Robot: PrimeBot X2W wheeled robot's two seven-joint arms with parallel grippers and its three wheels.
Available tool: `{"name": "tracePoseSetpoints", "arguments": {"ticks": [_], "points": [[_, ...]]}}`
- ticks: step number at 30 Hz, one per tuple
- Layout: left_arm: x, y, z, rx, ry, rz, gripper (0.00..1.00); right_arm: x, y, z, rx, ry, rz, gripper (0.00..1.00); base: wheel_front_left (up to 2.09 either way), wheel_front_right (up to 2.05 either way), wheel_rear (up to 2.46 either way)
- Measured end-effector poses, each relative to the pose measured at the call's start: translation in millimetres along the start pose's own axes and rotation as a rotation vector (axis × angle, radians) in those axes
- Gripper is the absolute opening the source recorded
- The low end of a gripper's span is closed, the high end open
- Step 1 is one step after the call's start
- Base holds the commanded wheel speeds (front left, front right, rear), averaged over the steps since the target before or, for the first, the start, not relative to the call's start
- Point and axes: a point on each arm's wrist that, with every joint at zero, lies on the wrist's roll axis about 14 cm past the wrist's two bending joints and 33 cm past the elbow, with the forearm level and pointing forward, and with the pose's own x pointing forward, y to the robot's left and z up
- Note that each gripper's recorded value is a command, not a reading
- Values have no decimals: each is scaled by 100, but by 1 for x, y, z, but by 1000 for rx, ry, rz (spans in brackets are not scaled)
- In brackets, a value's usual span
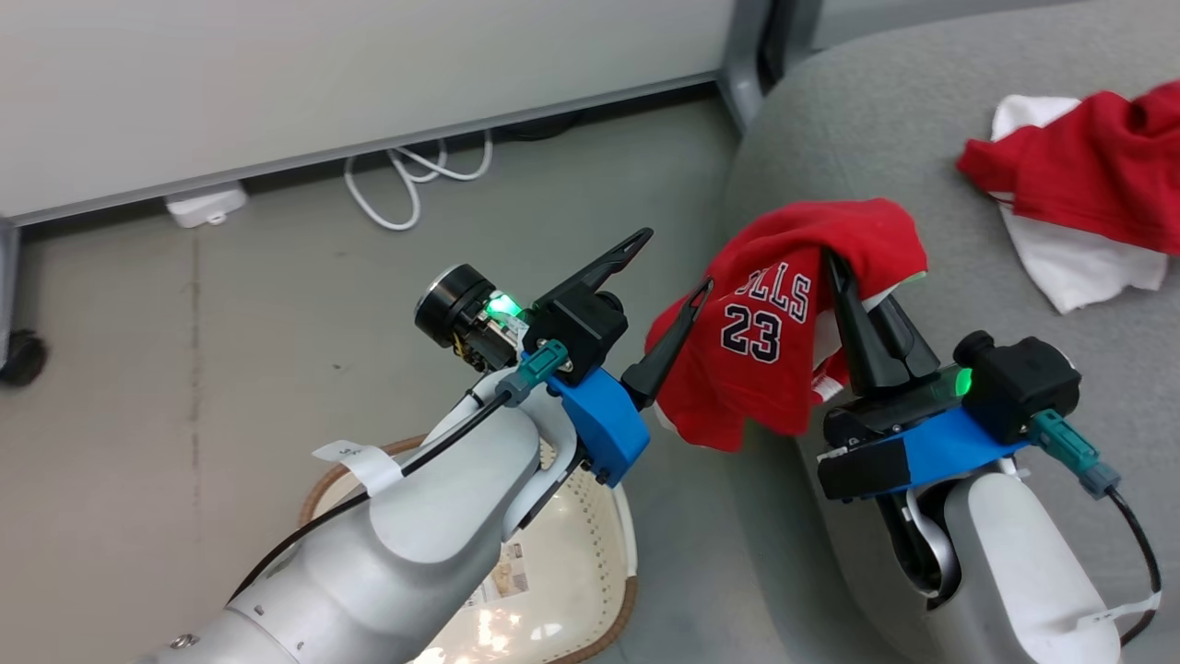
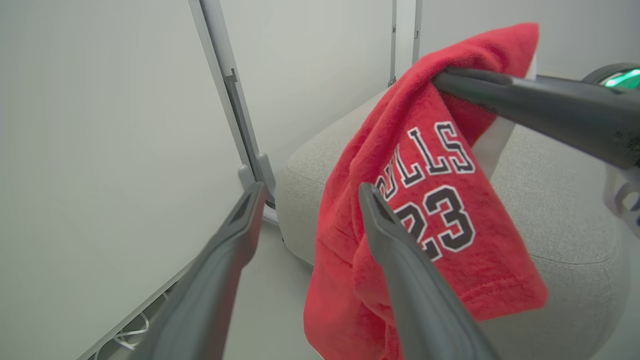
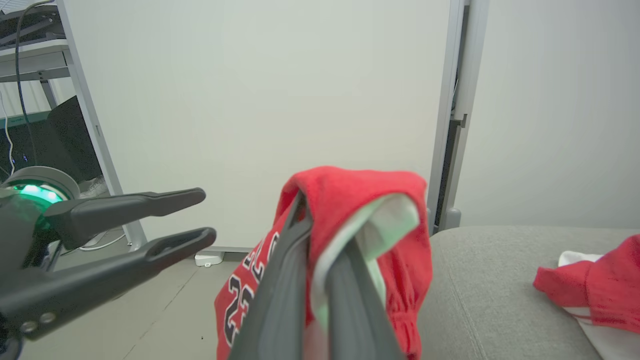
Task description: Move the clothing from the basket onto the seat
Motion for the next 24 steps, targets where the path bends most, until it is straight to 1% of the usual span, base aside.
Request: {"name": "tracePoseSetpoints", "arguments": {"ticks": [9,12,18,24], "points": [[26,-31,-6,-14,-6,-111,100,-30,-50,3,-40,14,-149,0,0,0,0],[29,-40,-6,-21,-10,-133,100,-39,-61,3,-46,21,-186,0,0,0,0],[29,-44,-5,-17,-14,-142,100,-47,-67,3,-47,25,-207,0,0,0,0],[29,-45,-1,-15,-26,-140,100,-45,-65,6,-54,17,-199,0,0,0,0]]}}
